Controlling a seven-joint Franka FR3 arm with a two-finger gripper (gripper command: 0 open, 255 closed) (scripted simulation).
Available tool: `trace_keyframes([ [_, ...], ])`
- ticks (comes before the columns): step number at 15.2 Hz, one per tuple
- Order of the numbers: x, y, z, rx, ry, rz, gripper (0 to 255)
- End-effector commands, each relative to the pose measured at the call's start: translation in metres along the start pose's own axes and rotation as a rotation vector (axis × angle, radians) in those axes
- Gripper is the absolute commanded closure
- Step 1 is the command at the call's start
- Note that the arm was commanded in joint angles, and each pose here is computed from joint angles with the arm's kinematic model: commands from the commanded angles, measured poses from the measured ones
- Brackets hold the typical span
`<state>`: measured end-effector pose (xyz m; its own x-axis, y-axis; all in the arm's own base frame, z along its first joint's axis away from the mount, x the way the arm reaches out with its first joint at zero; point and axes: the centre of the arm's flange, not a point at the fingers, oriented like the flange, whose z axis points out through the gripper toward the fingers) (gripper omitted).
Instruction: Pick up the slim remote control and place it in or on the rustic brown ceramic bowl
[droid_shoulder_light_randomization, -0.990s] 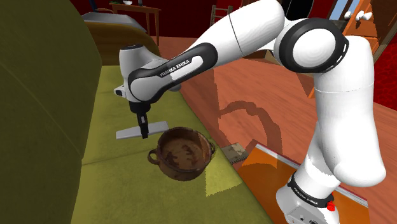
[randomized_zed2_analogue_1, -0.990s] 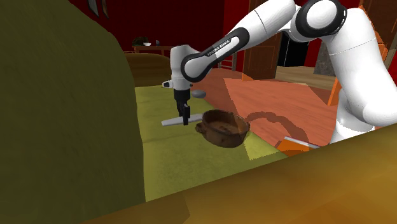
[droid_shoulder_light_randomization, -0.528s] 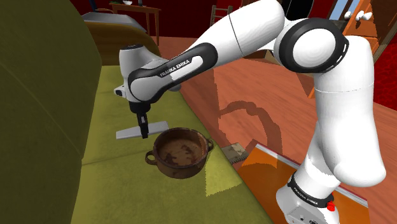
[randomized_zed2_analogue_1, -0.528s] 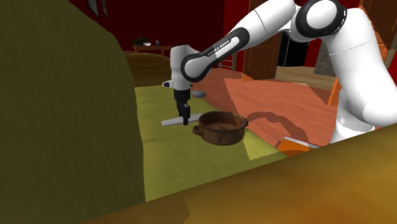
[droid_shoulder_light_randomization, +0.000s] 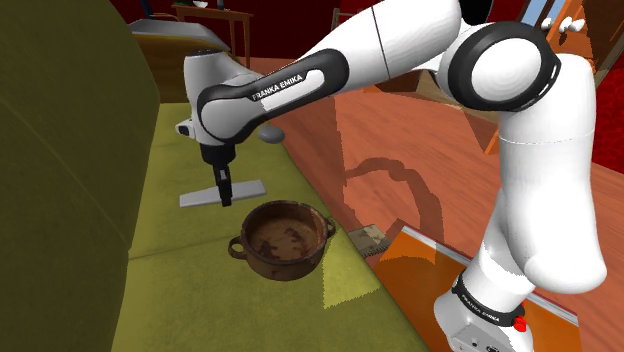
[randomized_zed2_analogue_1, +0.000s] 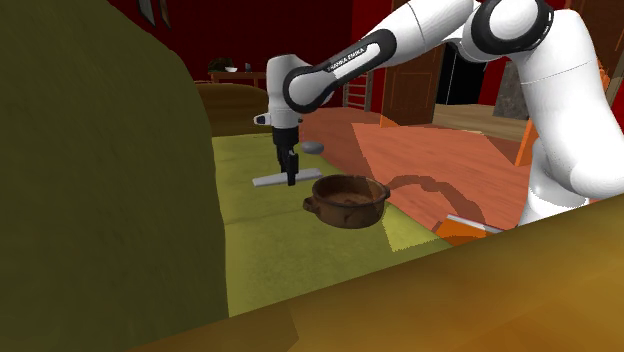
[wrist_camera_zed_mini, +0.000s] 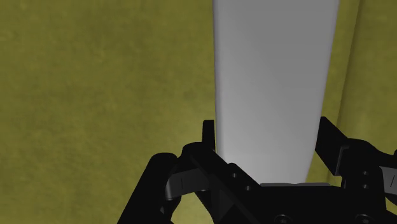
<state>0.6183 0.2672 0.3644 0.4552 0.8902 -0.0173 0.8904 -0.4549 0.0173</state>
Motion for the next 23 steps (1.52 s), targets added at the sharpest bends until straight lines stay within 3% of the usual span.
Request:
trace_keyframes([
  [1,0.0,-0.001,-0.011,0.0,0.0,0.0,255],
  [21,-0.002,0.001,-0.116,0.0,0.0,0.0,255],
  [23,-0.013,-0.023,-0.116,0.0,0.0,0.0,255],
])
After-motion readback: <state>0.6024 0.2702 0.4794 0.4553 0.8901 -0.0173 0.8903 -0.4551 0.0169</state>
